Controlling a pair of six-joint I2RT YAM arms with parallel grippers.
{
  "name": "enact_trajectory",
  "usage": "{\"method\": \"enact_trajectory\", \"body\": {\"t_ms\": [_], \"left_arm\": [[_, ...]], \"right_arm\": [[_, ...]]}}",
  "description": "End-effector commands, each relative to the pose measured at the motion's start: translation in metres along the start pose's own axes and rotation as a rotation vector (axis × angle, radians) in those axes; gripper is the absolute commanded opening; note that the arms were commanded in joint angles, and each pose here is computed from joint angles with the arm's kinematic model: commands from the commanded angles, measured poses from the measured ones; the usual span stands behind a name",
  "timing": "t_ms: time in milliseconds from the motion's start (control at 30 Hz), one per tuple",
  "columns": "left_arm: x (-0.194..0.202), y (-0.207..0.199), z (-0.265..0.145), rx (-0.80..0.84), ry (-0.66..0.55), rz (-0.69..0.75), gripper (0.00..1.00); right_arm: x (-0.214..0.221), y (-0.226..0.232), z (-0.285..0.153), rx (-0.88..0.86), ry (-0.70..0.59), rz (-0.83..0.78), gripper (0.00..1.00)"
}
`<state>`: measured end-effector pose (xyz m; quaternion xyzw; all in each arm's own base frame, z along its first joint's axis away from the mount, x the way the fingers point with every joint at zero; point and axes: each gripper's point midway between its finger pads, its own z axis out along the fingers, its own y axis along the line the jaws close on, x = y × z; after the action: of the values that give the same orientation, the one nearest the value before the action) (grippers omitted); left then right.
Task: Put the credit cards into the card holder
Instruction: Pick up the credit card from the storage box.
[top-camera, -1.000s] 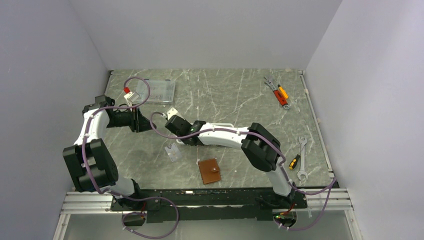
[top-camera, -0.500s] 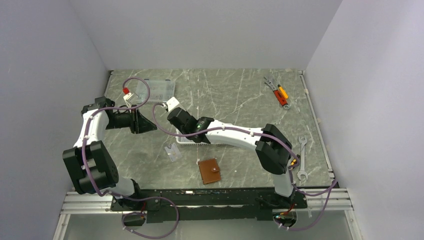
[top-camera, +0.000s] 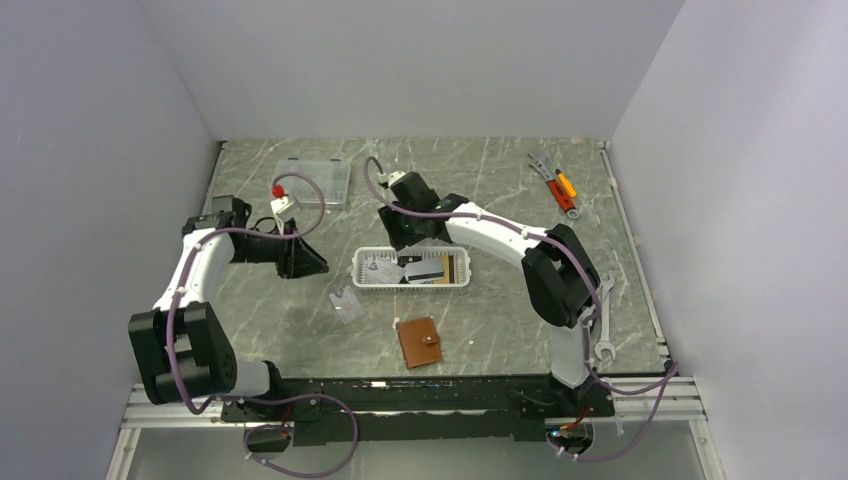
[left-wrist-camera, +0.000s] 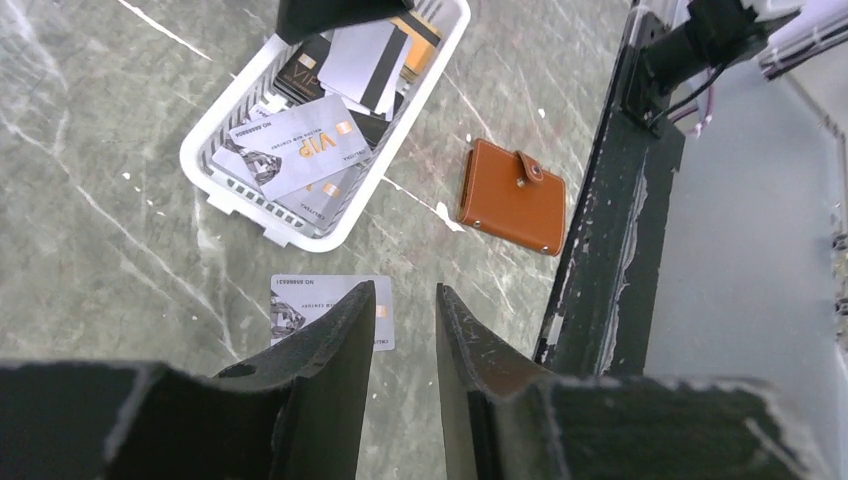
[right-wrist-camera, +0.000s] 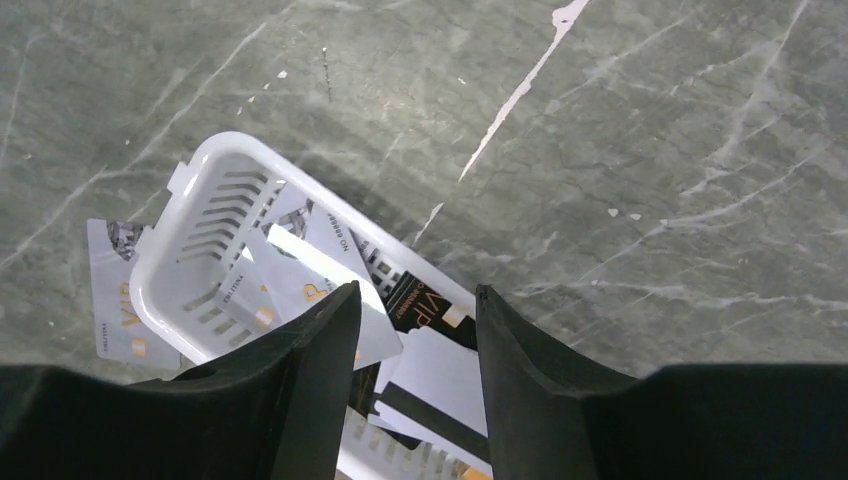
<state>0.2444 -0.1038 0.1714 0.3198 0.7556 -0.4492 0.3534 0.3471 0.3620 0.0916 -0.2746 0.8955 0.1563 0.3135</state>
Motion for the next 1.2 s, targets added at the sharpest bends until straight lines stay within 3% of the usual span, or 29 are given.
{"method": "enact_trajectory", "body": {"t_ms": [0,133,433,1167], "left_arm": [[-0.001,0.003,0.011,-0.019,0.036,0.093,0.34],[0.003,0.007,0.027,-0.017,0.096,0.133,0.34],[-0.008,0.025,0.071,-0.040,0.237,0.365,0.33],[0.035,0.055,0.136,-0.069,0.422,0.805,0.31]], "right_arm": [[0.002,0.025,0.004,-0.195,0.022,0.024,0.49],[0.004,0.029,0.011,-0.250,0.029,0.043,0.49],[0.023,0.034,0.019,-0.364,0.039,0.136,0.44],[0.044,0.018,0.030,-0.348,-0.013,0.164,0.46]]}}
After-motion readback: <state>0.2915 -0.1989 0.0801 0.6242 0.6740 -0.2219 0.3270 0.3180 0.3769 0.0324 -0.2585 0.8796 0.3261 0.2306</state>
